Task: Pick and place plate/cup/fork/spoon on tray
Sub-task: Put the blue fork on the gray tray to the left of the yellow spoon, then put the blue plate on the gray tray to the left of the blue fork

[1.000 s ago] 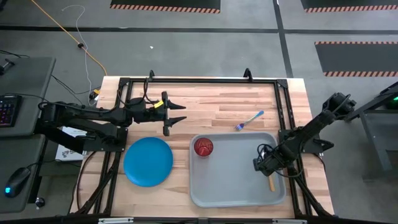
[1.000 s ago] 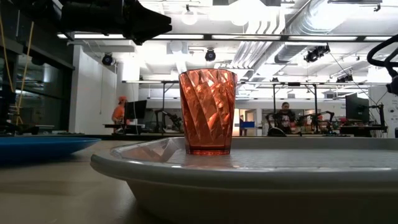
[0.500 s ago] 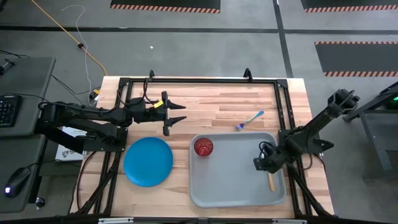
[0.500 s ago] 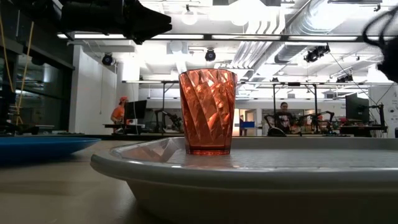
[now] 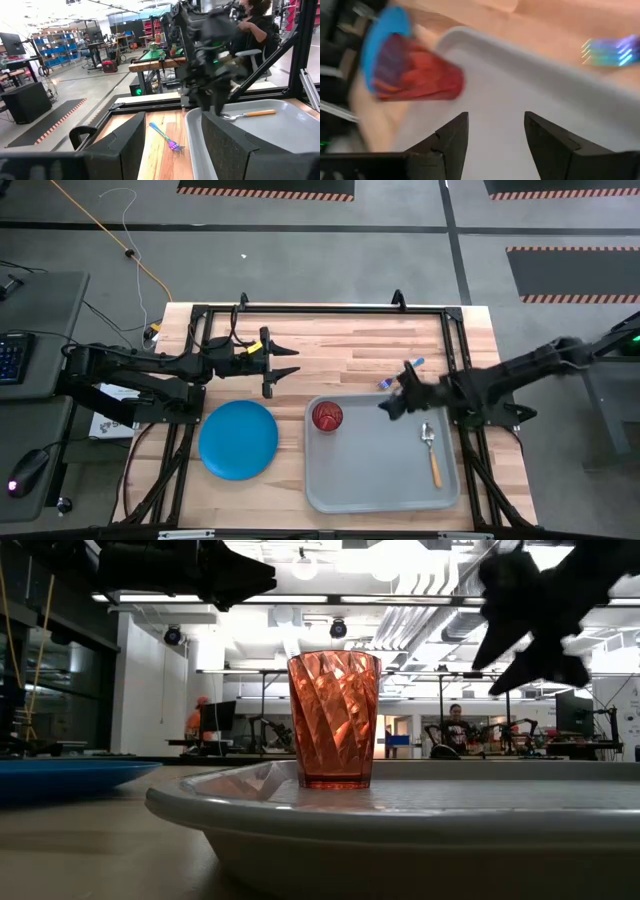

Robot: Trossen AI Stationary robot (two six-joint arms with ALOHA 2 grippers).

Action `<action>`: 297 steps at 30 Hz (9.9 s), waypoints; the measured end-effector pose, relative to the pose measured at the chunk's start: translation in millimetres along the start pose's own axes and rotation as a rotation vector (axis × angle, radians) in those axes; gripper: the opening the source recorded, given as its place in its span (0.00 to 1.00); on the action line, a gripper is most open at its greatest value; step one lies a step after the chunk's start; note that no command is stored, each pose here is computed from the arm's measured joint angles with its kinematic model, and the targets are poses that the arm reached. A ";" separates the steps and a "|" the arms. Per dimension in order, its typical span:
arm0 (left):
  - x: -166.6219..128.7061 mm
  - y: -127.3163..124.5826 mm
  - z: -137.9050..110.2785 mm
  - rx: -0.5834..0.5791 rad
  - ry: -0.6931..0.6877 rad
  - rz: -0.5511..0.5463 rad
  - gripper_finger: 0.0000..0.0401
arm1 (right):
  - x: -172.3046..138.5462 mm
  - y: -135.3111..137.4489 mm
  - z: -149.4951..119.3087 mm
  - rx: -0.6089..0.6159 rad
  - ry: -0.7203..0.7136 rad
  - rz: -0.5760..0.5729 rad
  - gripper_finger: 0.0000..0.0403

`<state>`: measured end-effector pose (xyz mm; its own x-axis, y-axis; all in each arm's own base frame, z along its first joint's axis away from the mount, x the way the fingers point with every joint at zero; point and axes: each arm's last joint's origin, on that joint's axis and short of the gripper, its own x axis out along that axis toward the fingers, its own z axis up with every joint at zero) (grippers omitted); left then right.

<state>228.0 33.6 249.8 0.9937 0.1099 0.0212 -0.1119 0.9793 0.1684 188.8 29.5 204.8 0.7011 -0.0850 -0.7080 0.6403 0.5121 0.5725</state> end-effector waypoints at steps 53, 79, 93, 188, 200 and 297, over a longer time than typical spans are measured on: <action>0.1 -0.4 -2.2 0.001 0.022 -0.004 0.46 | 80.2 -85.7 81.0 -1.191 0.734 -0.429 0.22; 0.1 -0.7 -3.5 0.008 0.035 -0.006 0.46 | -1.9 -20.6 120.4 -0.654 0.417 -0.647 0.01; 0.1 -0.8 -3.1 0.007 0.031 -0.007 0.46 | -29.5 68.5 8.3 -0.010 0.400 -0.476 0.00; 4.8 0.5 14.4 0.001 -0.029 -0.045 0.46 | 36.0 48.9 -137.5 0.336 0.368 -0.860 0.17; 4.8 0.4 14.2 0.001 -0.025 -0.045 0.46 | -8.8 84.2 -108.3 0.226 0.203 -0.645 0.41; 42.0 -26.7 -84.0 0.083 1.423 -0.653 0.46 | 30.6 -33.9 75.0 -0.488 -0.555 0.021 0.53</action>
<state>272.9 26.3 163.4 0.0491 -0.2027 -0.9780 0.3696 0.9134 -0.1707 212.0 -54.6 194.8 0.8501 -0.4245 -0.3118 0.5033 0.8291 0.2434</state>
